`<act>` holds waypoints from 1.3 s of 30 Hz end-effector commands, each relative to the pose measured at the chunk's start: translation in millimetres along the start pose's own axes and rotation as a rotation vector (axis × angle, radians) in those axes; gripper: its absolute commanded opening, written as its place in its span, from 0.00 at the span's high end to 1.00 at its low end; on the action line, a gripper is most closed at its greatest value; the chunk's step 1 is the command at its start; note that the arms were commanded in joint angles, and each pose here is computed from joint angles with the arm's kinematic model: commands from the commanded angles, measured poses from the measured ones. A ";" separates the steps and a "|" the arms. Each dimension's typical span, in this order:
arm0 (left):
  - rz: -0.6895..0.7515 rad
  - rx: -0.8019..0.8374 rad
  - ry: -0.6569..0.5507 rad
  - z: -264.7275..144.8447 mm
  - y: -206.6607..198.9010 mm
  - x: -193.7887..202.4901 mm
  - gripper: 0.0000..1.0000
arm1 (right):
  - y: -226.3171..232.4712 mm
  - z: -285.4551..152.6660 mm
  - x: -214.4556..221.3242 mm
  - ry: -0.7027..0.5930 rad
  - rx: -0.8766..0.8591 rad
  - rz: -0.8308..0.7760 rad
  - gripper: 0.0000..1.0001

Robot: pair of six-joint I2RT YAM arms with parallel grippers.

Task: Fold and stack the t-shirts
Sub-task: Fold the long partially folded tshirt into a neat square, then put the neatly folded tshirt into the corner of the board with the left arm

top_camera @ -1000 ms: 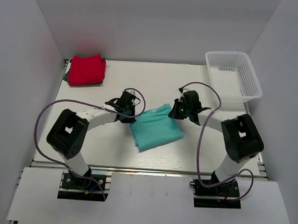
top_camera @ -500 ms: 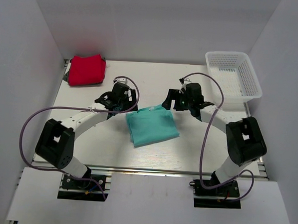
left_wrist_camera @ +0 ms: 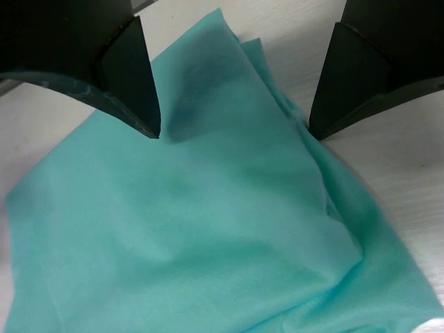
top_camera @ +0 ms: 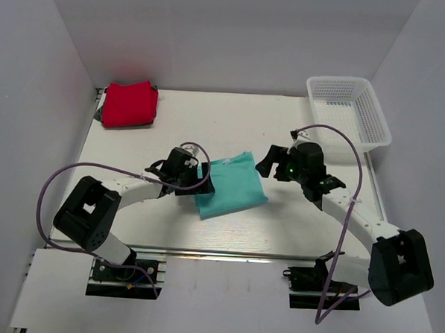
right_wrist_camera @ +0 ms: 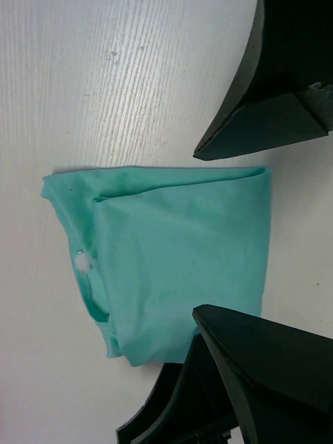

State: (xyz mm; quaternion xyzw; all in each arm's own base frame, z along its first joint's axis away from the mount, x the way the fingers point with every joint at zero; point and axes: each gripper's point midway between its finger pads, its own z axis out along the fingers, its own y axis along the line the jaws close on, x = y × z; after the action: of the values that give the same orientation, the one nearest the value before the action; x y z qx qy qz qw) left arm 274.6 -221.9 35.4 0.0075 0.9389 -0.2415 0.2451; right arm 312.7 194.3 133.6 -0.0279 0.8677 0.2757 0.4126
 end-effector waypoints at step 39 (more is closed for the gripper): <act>0.640 -0.935 -0.457 -98.9 83.5 -335.6 1.00 | -48.6 -26.9 -15.3 -0.100 0.283 -0.024 0.10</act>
State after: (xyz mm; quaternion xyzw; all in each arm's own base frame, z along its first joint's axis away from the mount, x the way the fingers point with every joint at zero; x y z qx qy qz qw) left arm 516.3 -94.6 157.2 0.1372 0.8623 0.2377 0.4257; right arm 300.2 139.4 111.4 0.0294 0.8907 0.1594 0.4246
